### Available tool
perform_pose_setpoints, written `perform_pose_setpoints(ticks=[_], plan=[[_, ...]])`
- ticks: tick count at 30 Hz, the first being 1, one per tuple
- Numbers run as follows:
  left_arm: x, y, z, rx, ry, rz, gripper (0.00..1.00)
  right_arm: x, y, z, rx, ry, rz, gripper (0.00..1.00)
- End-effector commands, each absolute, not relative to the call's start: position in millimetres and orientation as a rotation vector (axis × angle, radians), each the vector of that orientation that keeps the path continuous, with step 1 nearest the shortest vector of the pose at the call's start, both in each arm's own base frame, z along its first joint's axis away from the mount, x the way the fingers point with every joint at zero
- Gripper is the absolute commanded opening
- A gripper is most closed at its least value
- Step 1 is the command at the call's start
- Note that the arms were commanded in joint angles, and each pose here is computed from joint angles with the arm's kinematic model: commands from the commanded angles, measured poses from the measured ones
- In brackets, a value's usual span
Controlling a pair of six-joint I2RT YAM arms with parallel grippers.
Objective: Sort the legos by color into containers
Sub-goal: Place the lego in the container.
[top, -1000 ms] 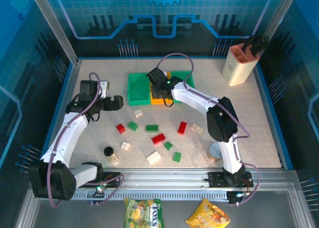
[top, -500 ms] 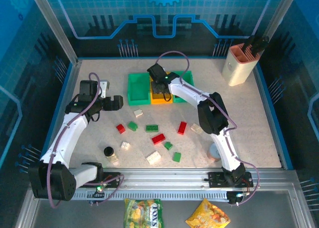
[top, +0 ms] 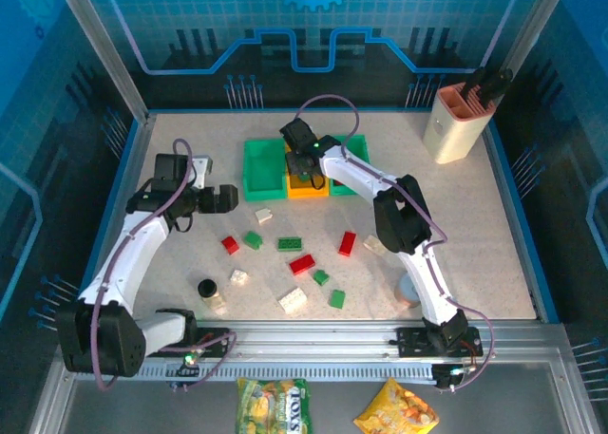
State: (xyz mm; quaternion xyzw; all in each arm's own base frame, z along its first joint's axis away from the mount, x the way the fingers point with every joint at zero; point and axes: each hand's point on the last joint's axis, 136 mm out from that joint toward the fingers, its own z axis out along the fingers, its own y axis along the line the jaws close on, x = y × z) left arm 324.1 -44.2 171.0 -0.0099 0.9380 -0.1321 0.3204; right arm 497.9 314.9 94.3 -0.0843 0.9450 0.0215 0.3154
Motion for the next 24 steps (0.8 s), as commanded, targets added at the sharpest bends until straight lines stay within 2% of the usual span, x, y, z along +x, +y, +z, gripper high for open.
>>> perform_pose_setpoints(ticks=[1,12,24], plan=[[324.3,-56.6,176.4,-0.028,2.482,-0.457,0.99,498.0,309.8,127.3,-0.216,2.456,0.078,0.58],[329.3,-56.5,161.8,-0.240,2.610,-0.443,0.94,469.9,299.5,160.9,-0.204,2.442,0.151,0.58],[331.0,-97.6,139.9,-0.099,2.692,-0.352,0.87,430.9,259.3,172.1,-0.142,2.436,0.150,0.59]])
